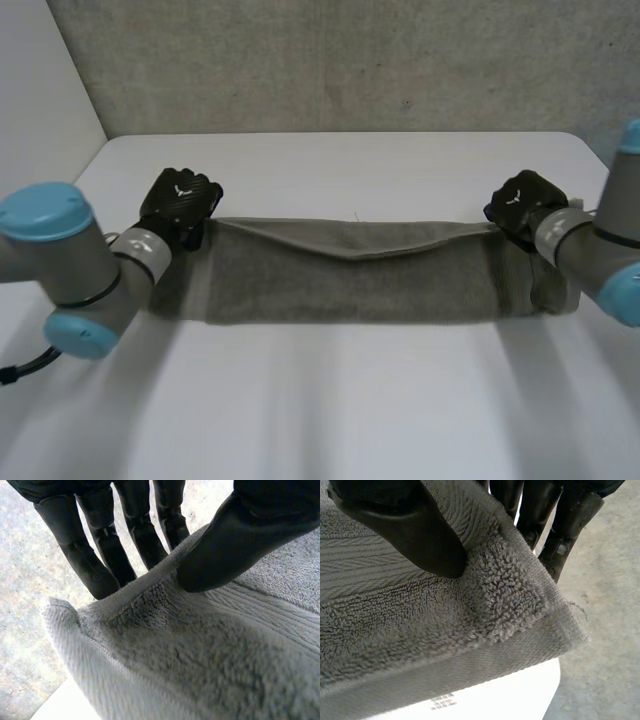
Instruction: Fold the towel.
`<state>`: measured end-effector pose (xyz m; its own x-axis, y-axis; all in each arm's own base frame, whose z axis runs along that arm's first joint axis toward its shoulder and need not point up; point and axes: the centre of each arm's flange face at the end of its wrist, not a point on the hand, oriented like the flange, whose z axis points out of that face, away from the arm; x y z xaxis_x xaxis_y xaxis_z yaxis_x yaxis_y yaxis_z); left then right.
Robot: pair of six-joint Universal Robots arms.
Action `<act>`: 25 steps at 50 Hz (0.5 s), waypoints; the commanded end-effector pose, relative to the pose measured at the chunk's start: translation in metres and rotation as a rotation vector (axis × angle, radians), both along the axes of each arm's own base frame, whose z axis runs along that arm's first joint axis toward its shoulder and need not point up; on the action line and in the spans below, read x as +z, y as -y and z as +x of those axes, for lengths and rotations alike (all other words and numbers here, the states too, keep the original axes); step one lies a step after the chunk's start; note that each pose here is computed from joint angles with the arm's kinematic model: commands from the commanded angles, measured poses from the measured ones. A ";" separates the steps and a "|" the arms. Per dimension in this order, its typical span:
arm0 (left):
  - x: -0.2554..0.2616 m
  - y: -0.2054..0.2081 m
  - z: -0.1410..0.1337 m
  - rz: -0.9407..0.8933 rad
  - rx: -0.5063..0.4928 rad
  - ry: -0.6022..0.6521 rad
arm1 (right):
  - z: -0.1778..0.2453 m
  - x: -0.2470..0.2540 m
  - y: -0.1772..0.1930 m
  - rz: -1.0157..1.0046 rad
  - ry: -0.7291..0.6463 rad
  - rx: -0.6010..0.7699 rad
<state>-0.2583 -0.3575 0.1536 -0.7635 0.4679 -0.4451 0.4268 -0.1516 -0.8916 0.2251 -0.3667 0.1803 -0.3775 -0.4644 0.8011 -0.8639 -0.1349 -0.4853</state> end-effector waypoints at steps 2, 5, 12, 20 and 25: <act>-0.032 0.045 -0.012 -0.001 0.048 0.007 | 0.018 -0.030 0.038 -0.138 0.022 0.013; -0.038 0.051 -0.016 -0.003 0.047 0.007 | 0.021 -0.037 0.046 -0.170 0.030 0.016; -0.042 0.056 -0.025 -0.017 0.034 0.000 | 0.024 -0.050 0.060 -0.214 0.043 0.013; -0.039 0.040 -0.037 0.032 0.025 0.023 | 0.025 -0.055 0.061 -0.213 0.057 -0.067; -0.003 0.033 -0.030 0.018 0.084 0.006 | 0.026 -0.013 0.052 -0.239 0.232 -0.135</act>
<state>-0.2919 -0.3994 0.1190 -0.7725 0.4508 -0.4472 0.4476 -0.1130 -0.8871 0.2500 -0.4271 0.1285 -0.4703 -0.2562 0.8445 -0.8357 -0.1784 -0.5194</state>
